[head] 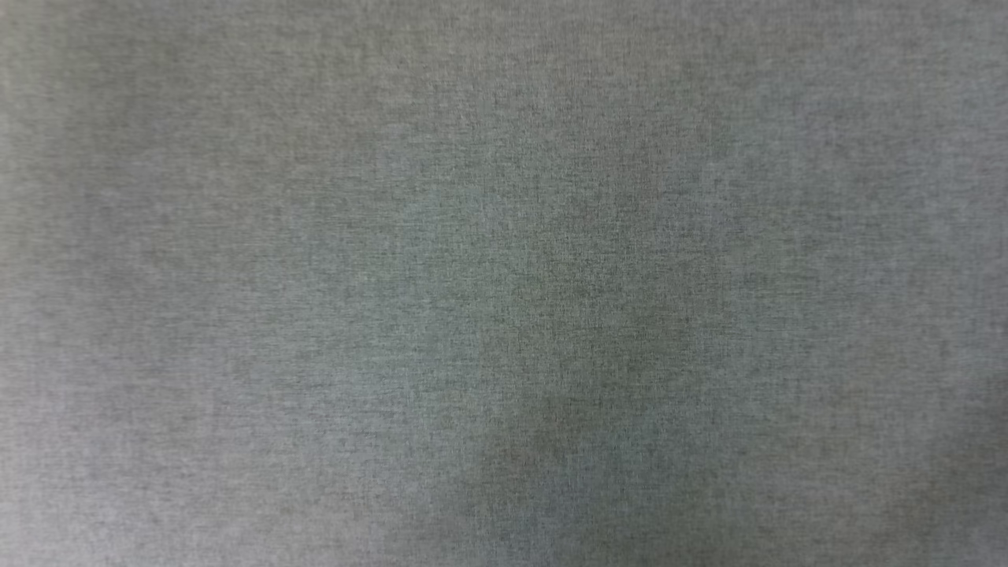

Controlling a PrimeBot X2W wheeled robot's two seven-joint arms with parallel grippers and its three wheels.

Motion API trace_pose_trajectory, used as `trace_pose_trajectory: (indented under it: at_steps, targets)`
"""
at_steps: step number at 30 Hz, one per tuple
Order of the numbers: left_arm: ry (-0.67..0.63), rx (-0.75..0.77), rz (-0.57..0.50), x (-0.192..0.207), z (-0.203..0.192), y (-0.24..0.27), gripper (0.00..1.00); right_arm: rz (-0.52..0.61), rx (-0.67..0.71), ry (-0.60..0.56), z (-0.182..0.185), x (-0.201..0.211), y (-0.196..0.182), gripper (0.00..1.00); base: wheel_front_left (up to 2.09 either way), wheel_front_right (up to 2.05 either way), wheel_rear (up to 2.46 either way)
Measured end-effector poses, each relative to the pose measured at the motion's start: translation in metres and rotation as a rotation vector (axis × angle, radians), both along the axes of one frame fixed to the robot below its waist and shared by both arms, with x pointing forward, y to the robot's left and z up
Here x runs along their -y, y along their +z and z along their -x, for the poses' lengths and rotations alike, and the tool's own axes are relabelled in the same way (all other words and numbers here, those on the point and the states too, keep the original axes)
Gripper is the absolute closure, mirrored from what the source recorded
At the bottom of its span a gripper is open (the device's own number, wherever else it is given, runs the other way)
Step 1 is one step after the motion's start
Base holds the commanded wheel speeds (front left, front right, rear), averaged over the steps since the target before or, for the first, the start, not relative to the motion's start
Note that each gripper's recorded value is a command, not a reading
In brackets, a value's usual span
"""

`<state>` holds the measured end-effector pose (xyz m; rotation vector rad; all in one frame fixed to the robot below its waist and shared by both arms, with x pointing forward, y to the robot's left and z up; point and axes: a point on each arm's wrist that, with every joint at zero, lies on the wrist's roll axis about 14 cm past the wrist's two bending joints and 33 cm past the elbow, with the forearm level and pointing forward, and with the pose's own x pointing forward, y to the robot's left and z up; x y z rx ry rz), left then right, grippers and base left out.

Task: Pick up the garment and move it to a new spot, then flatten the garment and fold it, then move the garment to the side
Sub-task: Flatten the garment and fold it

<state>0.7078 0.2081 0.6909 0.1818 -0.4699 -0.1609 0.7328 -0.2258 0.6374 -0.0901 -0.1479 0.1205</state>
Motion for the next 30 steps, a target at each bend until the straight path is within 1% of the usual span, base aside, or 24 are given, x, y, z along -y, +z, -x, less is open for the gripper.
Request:
trace_pose_trajectory:
  at_steps: [2,5,7,8,12,16,20,24,27,30]
  targets:
    - [-0.008,-0.054,-0.001,0.003,0.002,-0.028,1.0,0.004,-0.039,0.009,0.003,-0.004,-0.022,1.0,0.0,0.0,0.0]
    - [-0.045,-0.166,-0.011,0.015,0.015,-0.078,1.0,0.044,-0.134,0.03,0.017,-0.013,-0.063,1.0,0.0,0.0,0.0]
    - [-0.049,-0.22,-0.006,0.017,0.028,-0.102,1.0,0.035,-0.165,0.04,0.028,-0.015,-0.076,1.0,0.0,0.0,0.0]
    - [-0.064,-0.336,-0.006,0.021,0.063,-0.146,1.0,0.018,-0.213,0.059,0.056,-0.017,-0.093,1.0,0.0,0.0,0.0]
    - [-0.074,-0.427,-0.003,0.027,0.109,-0.178,1.0,-0.01,-0.271,0.058,0.093,-0.009,-0.112,1.0,0.0,0.0,0.0]
    - [-0.074,-0.573,0.018,0.03,0.175,-0.225,1.0,-0.008,-0.368,0.077,0.145,-0.009,-0.145,1.0,0.0,0.0,0.0]
    - [-0.069,-0.671,0.041,0.028,0.235,-0.25,1.0,-0.043,-0.423,0.075,0.194,-0.001,-0.159,1.0,0.0,0.0,0.0]
    - [-0.051,-0.742,0.053,0.02,0.288,-0.266,1.0,-0.042,-0.503,0.067,0.248,0.009,-0.181,1.0,0.0,0.0,0.0]
    - [-0.025,-0.757,0.07,0.01,0.315,-0.265,1.0,-0.052,-0.532,0.058,0.28,0.016,-0.186,1.0,0.0,0.0,0.0]
    - [0.003,-0.755,0.077,0.001,0.332,-0.26,1.0,-0.051,-0.548,0.046,0.304,0.025,-0.186,1.0,0.0,0.0,0.0]
